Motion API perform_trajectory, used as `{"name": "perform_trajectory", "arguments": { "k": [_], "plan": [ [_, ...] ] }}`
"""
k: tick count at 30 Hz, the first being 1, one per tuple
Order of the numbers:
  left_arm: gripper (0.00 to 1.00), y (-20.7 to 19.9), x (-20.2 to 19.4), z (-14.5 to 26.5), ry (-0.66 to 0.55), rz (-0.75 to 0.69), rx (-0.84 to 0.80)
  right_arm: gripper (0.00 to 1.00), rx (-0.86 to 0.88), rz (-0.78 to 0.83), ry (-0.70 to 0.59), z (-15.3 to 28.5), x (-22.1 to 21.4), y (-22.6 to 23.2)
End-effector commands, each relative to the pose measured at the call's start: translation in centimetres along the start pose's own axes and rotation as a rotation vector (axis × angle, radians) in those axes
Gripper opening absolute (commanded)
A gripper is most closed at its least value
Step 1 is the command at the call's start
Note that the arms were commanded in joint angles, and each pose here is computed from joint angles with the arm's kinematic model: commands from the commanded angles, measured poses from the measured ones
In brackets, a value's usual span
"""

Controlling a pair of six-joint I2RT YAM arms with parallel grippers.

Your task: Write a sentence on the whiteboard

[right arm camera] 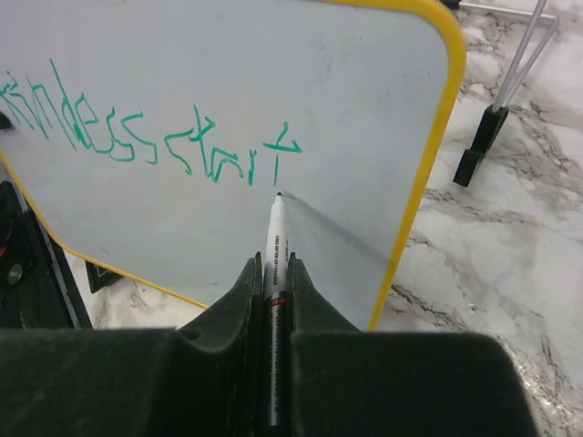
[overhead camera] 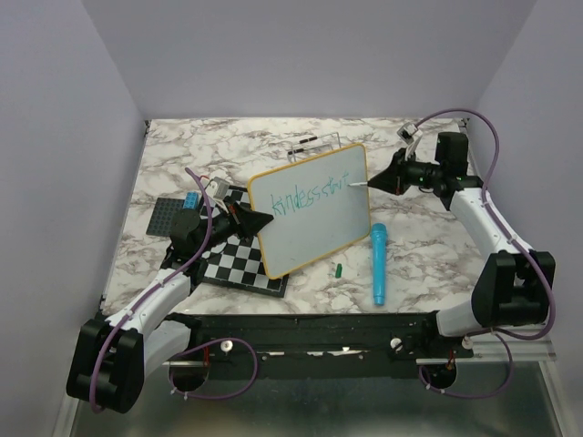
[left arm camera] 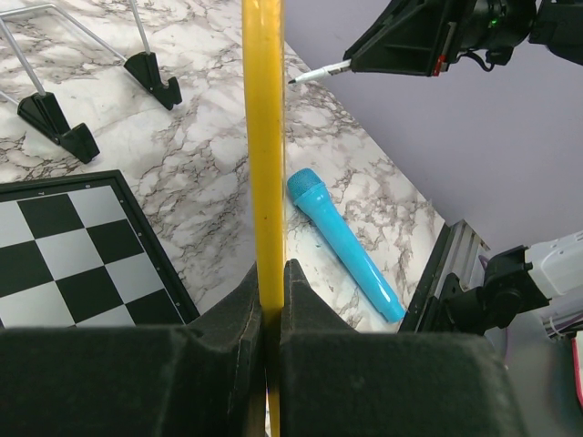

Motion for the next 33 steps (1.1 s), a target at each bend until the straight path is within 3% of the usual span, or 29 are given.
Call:
{"name": "perform_trajectory", "arguments": {
  "k": [1,18,33],
  "plan": [
    [0.0,-1.4,1.9,-0.1,-0.056,-0.088,-0.073,0.01,-0.021,0.066,-0.077,1.5,3.1,1.2],
    [0.0,-1.4,1.9,-0.2,-0.054,-0.086,-0.076,0.01,0.019,0.035,-0.07,0.8,2.5,0.6],
    [0.0,-1.4,1.9,-0.2,-0.056,-0.084,-0.077,0.0,-0.101,-0.007,-0.099,0.6,2.6,-1.2]
  ]
}}
Point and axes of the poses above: each gripper's point midway between its finger pads, its own z axis back along the fingers, its own y axis along the line the jaws close on, x = y × z, the point moved 4 cm from there along z, back along the fingers, and after that the axes turned 14 degrees about -z, right-handed, at the moved point
